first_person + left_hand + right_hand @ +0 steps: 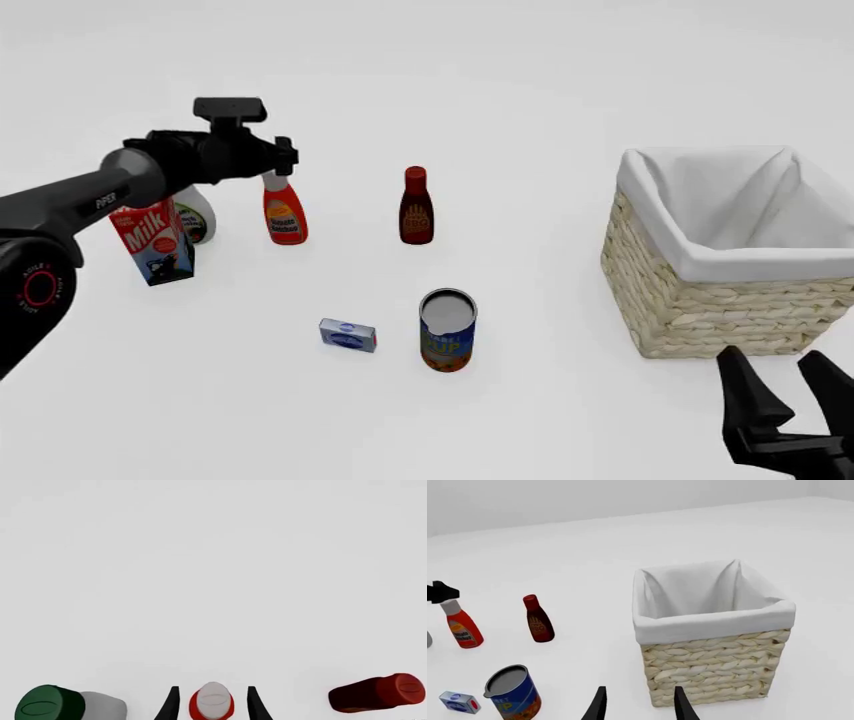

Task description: Pick the ketchup and place it in the basket.

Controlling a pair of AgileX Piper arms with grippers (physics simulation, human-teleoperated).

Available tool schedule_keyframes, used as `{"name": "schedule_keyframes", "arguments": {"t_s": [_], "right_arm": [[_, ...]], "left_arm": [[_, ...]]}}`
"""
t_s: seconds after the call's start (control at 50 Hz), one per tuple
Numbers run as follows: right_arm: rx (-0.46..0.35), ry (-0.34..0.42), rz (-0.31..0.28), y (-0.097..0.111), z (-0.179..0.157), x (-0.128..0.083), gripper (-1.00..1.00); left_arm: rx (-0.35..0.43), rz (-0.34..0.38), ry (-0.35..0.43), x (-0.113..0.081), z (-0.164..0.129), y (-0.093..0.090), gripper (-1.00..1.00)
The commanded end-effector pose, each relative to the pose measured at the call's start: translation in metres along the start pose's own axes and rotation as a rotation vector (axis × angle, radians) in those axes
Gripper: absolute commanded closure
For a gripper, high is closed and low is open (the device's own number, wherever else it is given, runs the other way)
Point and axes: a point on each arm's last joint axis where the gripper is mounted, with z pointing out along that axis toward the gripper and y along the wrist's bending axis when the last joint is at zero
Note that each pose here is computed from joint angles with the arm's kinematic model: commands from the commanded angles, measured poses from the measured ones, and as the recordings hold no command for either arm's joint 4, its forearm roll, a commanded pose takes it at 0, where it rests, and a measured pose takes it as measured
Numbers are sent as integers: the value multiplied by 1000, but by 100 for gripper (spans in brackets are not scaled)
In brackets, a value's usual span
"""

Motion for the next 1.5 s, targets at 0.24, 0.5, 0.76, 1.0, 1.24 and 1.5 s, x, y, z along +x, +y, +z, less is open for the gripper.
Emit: {"name": "schedule_keyframes", "arguments": {"t_s": [0.24,0.5,0.76,1.0,1.24,1.5], "right_arm": [[1,1,7,0,0,0,-100],[0,3,10,0,0,0,-100],[-1,5,11,0,1,0,-100],[1,1,13,0,-1,0,-100],[2,-4,14,0,-1,0,-100],[4,-10,15,0,-3,0,-100]], "left_arm": [[1,3,14,7,10,-1,-100],[3,2,25,12,15,-2,-100],[5,3,31,17,19,-3,-100],[4,-1,35,20,19,-2,100],[9,-7,23,8,12,-5,100],[24,8,-23,-23,-13,-14,100]]}}
